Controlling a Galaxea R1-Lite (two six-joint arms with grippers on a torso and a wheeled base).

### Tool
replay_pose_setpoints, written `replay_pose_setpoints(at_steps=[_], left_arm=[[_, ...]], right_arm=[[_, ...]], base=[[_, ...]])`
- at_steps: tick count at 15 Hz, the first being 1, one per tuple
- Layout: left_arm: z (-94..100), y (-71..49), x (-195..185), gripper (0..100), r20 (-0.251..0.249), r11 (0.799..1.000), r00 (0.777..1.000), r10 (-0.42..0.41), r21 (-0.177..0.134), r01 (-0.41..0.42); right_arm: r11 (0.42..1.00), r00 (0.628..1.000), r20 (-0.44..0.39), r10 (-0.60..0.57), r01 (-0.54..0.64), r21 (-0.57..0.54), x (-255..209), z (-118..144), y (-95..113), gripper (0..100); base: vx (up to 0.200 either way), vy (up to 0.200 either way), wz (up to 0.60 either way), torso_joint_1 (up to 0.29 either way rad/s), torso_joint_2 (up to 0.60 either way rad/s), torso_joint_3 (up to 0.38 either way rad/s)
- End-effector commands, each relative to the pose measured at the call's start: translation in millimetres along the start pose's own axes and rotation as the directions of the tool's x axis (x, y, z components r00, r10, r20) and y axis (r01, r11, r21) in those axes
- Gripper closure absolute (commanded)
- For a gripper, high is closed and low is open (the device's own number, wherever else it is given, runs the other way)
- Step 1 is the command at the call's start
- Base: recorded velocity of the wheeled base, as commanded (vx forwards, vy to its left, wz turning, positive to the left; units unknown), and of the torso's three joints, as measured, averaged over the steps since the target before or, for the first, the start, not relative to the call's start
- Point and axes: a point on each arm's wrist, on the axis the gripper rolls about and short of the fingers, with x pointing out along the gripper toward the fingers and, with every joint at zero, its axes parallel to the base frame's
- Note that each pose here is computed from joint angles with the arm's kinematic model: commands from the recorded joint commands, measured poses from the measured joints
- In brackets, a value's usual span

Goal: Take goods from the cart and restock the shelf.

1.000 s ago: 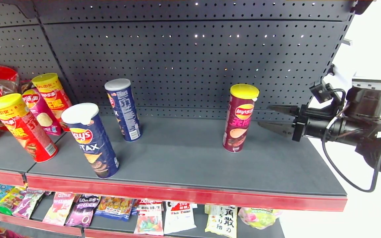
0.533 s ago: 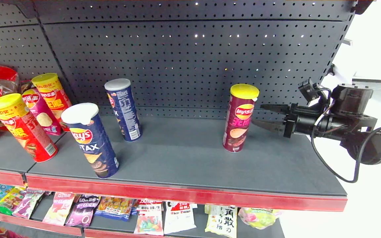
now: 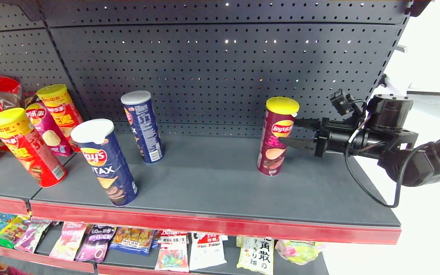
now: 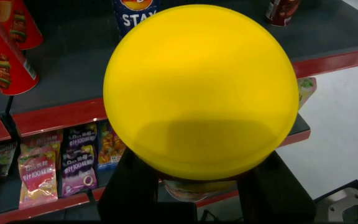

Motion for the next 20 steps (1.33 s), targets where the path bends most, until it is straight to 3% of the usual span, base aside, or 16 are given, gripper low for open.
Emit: replay_pose_setpoints(at_steps=[1, 9, 10, 16, 20], left_arm=[[0.5, 0.0, -0.3, 100, 0.003, 1.0, 1.0, -0.001, 0.0, 0.001], [0.2, 0.0, 0.1, 100, 0.0, 1.0, 1.0, 0.001, 0.0, -0.001], [0.2, 0.0, 0.1, 100, 0.0, 1.0, 1.0, 0.001, 0.0, -0.001], [-0.4, 0.0, -0.5, 100, 0.003, 1.0, 1.0, 0.007, 0.0, -0.007], [-2.2, 0.1, 0.0, 100, -0.003, 1.0, 1.0, 0.009, -0.001, -0.009]], right_arm=[[1.0, 1.0, 0.005, 0.018, -0.018, -0.007, 8.5, 0.7, 0.8, 0], [0.999, 0.999, 0.021, 0.034, -0.034, -0.02, 22.3, 6.1, 1.7, 0], [0.999, 0.999, 0.02, 0.045, -0.045, -0.02, 25.9, 5.9, 4.8, 100], [1.0, 1.0, 0.013, 0.009, -0.008, -0.023, 33.9, 6.8, 17.4, 100], [0.996, 0.997, 0.033, -0.073, 0.074, -0.045, 21.9, 29.6, 51.7, 100]], base=[[0.0, 0.0, 0.0, 0.0, 0.0, 0.0], [0.0, 0.0, 0.0, 0.0, 0.0, 0.0], [0.0, 0.0, 0.0, 0.0, 0.0, 0.0], [0.0, 0.0, 0.0, 0.0, 0.0, 0.0], [0.0, 0.0, 0.0, 0.0, 0.0, 0.0]])
